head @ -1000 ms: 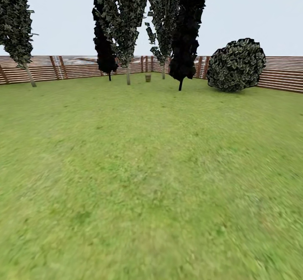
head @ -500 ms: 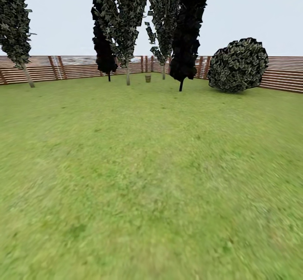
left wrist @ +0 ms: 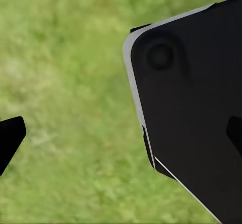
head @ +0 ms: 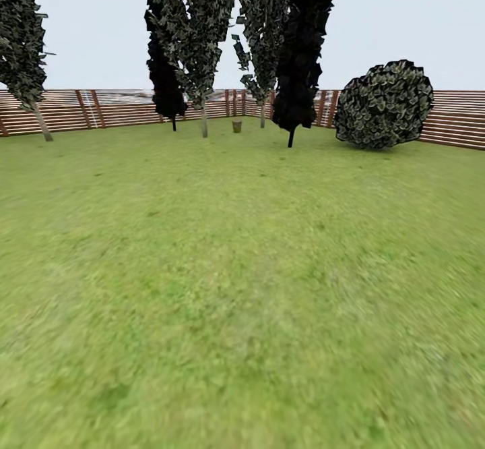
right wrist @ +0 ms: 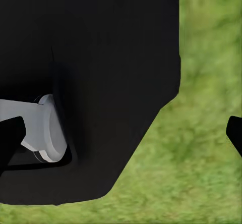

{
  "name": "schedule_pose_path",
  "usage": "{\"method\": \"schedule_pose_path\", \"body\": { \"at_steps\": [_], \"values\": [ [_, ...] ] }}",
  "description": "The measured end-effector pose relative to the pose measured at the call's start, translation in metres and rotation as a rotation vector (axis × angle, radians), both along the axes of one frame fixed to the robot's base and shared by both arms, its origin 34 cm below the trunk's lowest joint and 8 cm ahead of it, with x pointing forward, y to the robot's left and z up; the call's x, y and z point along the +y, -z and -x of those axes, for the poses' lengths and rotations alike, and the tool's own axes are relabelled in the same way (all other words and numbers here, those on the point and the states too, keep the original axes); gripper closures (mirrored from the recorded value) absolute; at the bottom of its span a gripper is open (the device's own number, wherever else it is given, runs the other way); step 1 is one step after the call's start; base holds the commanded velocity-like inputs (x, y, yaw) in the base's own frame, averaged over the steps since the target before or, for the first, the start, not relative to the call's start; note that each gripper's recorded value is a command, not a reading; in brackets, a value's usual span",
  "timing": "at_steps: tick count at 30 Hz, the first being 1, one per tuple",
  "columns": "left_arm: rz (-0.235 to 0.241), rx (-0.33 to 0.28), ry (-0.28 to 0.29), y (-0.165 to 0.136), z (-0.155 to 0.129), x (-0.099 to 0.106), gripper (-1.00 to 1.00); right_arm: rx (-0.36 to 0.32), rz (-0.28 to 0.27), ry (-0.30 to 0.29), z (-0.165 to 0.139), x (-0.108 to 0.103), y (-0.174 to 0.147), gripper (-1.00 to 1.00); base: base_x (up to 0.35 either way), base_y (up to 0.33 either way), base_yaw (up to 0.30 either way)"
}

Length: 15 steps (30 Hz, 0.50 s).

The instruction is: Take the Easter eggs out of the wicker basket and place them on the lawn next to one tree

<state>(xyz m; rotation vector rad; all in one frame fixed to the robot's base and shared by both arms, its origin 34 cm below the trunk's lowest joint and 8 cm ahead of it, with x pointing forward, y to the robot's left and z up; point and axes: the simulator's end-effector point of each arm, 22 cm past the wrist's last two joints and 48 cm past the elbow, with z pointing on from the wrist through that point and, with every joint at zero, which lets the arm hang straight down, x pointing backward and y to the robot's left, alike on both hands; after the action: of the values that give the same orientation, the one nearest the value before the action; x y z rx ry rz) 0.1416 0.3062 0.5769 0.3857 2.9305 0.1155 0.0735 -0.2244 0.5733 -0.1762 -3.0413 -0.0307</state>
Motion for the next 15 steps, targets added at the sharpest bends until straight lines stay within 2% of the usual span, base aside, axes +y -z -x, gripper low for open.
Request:
{"method": "schedule_pose_path", "body": {
  "at_steps": [15],
  "values": [
    [0.000, 0.000, -0.001, 0.0000, 0.0000, 0.0001, -1.00, 0.000, 0.000, 0.000, -0.0001, 0.0000, 0.0000, -1.00, 0.340, 0.025, 0.000]
  ]
}}
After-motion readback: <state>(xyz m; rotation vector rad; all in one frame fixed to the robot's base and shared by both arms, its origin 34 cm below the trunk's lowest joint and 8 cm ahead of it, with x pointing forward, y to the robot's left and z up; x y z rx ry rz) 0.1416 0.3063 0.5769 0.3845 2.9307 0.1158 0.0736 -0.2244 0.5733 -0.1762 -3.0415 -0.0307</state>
